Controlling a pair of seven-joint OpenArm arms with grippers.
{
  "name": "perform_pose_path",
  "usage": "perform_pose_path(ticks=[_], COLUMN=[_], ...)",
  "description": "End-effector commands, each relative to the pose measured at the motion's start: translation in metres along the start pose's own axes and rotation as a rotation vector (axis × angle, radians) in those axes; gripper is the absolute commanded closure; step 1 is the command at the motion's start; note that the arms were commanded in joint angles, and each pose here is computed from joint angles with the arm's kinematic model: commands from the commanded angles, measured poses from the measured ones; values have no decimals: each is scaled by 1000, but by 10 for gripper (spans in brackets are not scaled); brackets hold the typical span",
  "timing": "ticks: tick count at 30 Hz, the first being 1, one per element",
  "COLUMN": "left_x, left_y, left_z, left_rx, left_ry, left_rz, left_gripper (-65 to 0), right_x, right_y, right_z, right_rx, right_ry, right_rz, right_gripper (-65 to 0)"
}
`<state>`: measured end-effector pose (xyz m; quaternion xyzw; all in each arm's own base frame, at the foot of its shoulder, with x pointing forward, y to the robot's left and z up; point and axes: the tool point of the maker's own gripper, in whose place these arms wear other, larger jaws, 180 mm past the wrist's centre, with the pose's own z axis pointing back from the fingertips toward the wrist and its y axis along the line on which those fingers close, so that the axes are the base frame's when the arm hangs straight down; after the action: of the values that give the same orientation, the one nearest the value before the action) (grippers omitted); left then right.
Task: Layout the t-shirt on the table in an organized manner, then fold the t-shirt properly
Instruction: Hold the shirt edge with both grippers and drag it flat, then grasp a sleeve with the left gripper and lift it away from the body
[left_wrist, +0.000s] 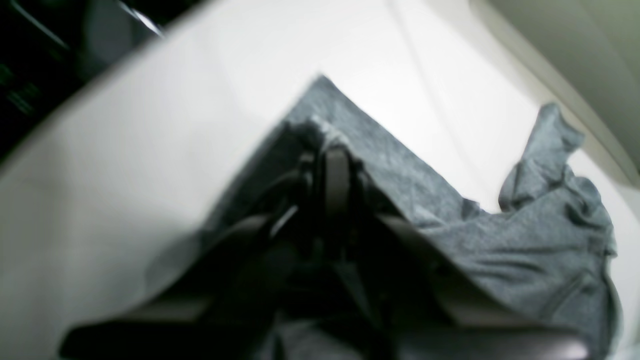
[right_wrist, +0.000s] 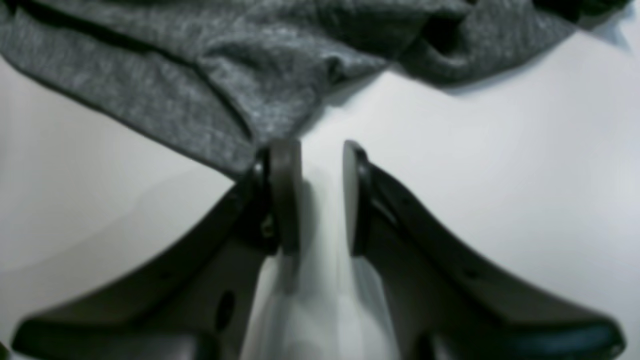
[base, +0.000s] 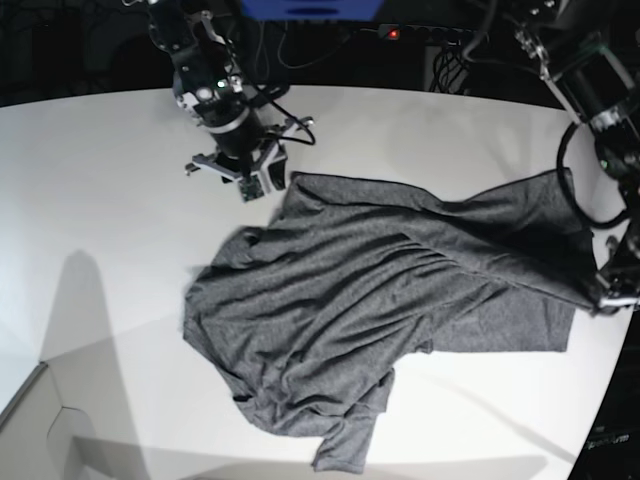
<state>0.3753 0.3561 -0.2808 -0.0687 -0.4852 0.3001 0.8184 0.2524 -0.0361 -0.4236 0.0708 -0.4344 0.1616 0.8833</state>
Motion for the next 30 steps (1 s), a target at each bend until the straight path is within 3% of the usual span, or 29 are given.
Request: perform_pose_path(ticks=[1, 10, 12, 16, 19, 24, 30], left_x=[28, 16, 8, -10, -13, -51, -125], left_y=[-9, -22, -16, -3, 6, 21, 60], left_z=[-1, -40, -43, -41, -22, 25, 31], left_rx=[-22, -41, -26, -8, 5, 9, 95], left_ry=[-63, -3, 18, 54, 22, 9, 166], left_rz=[-1, 53, 64, 67, 37, 40, 90], left_gripper=[0, -14, -77, -278, -357, -333, -329], right_x=[9, -5, -5, -5, -4, -1, 2], right_y=[1, -8, -11, -13, -12, -12, -12], right_z=[2, 10, 11, 12, 12, 11, 10], right_rx=[3, -6, -10, -11, -10, -11, -9], right_ry=[-37, -10, -12, -13, -14, -21, -29], right_rz=[-1, 22, 34, 39, 36, 36, 39], right_gripper=[-155, -154, -154, -154, -154, -154, -154])
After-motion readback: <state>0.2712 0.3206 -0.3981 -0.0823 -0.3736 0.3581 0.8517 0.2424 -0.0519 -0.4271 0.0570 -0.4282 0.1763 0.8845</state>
